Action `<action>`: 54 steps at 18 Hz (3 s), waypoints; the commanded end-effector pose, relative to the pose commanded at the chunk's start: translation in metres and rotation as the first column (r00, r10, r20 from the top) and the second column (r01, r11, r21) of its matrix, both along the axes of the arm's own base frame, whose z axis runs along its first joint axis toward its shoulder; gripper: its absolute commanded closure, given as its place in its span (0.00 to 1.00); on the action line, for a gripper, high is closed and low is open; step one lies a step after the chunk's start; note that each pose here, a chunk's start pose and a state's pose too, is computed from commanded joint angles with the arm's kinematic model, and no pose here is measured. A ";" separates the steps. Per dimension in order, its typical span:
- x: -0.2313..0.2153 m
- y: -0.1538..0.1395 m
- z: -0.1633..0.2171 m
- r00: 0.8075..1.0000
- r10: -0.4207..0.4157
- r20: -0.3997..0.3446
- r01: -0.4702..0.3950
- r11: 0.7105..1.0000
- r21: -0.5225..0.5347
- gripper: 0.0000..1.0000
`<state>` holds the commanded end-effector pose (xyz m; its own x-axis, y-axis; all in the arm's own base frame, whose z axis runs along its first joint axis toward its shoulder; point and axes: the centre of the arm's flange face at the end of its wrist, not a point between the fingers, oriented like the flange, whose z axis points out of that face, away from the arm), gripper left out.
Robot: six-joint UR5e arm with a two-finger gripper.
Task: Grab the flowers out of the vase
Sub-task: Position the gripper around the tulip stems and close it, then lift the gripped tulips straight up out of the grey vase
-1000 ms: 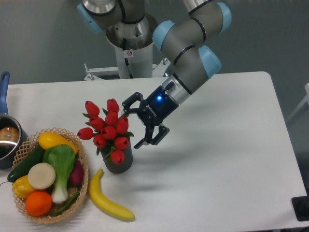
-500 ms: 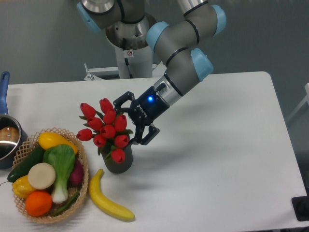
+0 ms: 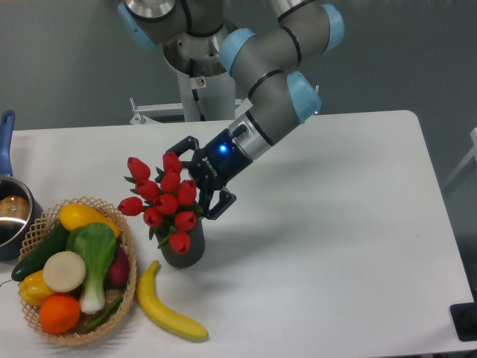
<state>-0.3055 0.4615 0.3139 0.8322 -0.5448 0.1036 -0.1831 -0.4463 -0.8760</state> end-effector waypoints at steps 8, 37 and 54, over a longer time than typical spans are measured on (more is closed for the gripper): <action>-0.014 -0.008 -0.006 1.000 0.027 0.004 -0.027 1.000 -0.010 0.00; -0.010 0.014 -0.013 1.000 -0.014 0.001 0.014 1.000 0.022 0.26; -0.014 0.010 -0.005 1.000 0.007 0.017 -0.008 0.999 0.038 0.59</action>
